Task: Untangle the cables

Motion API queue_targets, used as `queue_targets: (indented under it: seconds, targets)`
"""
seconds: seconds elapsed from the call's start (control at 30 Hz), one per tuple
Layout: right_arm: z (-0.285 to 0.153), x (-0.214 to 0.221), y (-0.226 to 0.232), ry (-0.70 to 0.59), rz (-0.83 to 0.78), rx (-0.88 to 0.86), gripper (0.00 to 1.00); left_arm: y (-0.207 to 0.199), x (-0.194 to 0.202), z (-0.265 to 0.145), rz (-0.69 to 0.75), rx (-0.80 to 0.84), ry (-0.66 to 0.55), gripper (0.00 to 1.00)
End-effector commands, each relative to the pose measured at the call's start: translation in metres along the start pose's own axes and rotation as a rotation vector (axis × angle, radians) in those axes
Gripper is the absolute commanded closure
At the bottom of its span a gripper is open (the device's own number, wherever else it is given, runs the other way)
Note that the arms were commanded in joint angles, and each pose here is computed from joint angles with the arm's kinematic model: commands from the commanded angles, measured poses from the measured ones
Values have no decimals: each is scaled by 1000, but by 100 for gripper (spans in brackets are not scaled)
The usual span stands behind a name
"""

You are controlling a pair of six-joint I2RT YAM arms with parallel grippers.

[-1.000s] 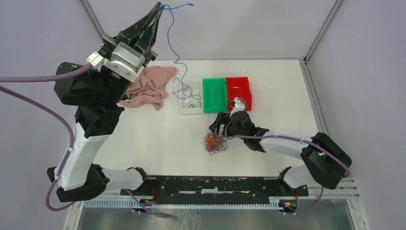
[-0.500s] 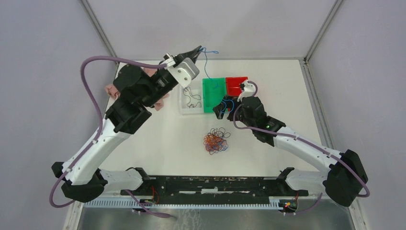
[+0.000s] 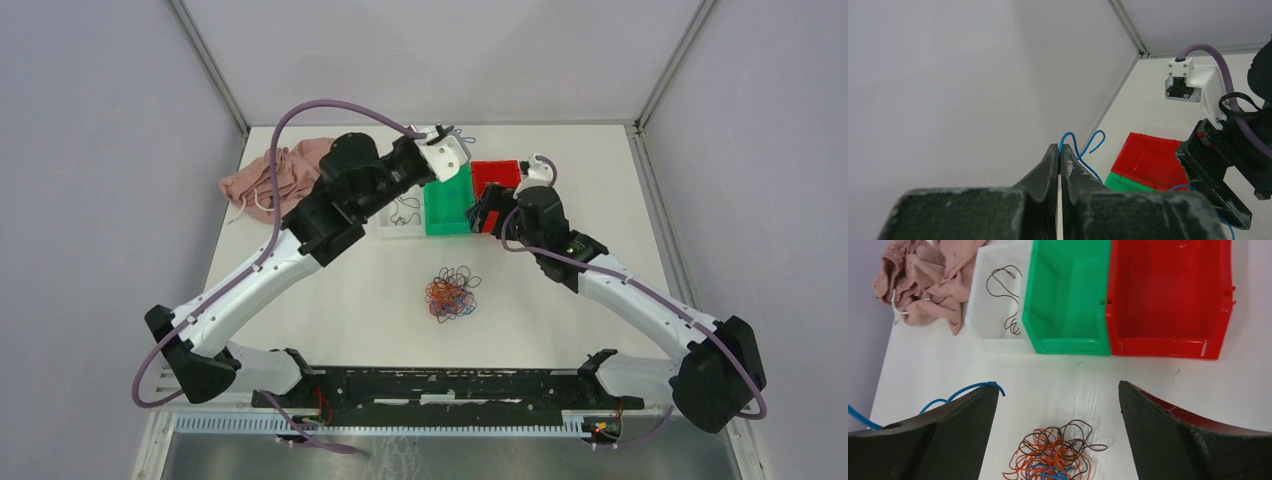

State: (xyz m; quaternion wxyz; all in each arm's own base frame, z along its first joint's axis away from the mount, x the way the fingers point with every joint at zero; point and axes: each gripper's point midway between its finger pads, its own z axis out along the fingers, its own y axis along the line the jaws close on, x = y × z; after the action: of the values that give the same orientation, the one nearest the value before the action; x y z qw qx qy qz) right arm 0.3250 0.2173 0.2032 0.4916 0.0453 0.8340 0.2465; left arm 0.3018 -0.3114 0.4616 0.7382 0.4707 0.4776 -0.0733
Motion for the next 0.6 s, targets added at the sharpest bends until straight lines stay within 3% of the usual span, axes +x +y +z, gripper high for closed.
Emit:
queue_targets:
  seconds: [0.0,0.23,0.57]
  targets:
    - [2,0,-28,-11,17,96,4,13,3,12,-31,-95,6,97]
    - [-4,3,-85,-9,68,341,3,23,57,37,-35,-172,176,97]
    - [-15,8,-117,-36,121,460,2,21,134,65,-31,-159,334,97]
